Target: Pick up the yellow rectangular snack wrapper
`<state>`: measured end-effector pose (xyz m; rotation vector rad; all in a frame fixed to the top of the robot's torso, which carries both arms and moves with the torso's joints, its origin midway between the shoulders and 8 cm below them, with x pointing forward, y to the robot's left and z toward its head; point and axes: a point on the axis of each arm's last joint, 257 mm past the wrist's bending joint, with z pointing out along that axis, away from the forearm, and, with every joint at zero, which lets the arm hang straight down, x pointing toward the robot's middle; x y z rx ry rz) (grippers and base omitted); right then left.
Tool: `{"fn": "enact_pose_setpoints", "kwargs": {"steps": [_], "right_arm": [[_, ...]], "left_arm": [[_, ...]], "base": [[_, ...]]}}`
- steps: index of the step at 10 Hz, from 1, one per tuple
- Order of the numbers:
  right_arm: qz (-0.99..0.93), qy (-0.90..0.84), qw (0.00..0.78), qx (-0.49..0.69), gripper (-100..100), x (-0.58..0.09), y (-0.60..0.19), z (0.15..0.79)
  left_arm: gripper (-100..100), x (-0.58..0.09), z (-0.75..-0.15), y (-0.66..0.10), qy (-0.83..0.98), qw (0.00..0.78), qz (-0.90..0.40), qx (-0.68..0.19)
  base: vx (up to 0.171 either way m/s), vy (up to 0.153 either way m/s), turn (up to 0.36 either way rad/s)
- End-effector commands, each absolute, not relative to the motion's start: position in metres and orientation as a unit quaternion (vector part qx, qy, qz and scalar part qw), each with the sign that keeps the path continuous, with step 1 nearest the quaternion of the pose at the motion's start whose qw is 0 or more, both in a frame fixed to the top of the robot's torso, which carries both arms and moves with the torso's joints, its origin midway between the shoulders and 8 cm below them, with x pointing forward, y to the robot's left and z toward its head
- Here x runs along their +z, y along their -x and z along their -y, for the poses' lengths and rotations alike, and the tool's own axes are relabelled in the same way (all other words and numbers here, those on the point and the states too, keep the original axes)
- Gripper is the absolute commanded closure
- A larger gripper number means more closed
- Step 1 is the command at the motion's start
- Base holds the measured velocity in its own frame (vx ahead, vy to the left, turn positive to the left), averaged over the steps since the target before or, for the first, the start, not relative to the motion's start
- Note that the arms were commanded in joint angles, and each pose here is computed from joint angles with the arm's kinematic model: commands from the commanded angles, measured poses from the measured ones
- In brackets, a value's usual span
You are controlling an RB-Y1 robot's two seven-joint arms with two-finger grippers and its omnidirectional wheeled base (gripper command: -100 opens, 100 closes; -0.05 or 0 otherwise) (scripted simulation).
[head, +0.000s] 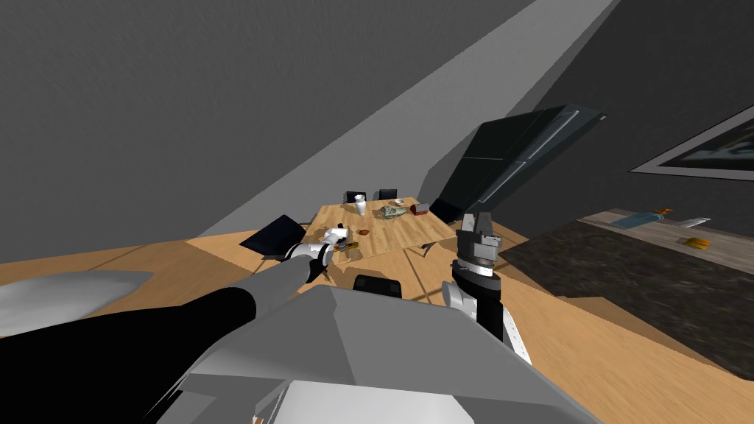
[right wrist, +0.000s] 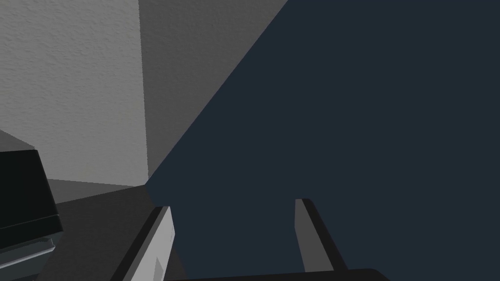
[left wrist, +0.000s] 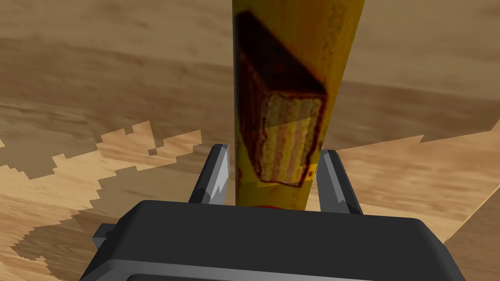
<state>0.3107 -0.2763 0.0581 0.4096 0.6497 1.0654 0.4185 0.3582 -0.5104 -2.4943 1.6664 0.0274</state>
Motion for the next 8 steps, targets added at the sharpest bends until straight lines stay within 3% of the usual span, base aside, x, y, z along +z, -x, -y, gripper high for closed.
{"fn": "enact_pose_setpoints", "kwargs": {"steps": [1,7,8], "right_arm": [[-0.302,-0.190,0.792,0.495,0,0.058,-0.311,0.276],[-0.302,-0.190,0.792,0.495,0,0.058,-0.311,0.276],[-0.302,-0.190,0.792,0.495,0,0.058,-0.311,0.276]], "left_arm": [[100,-0.502,-0.365,-0.423,0.834,0.071,-0.546,0.010],[100,-0.490,-0.377,-0.428,0.843,0.069,-0.533,0.011],[0,-0.489,-0.377,-0.427,0.843,0.069,-0.533,0.012]], "base": [[-0.059,-0.006,-0.166],[-0.052,-0.001,-0.062],[0.000,0.000,0.000]]}}
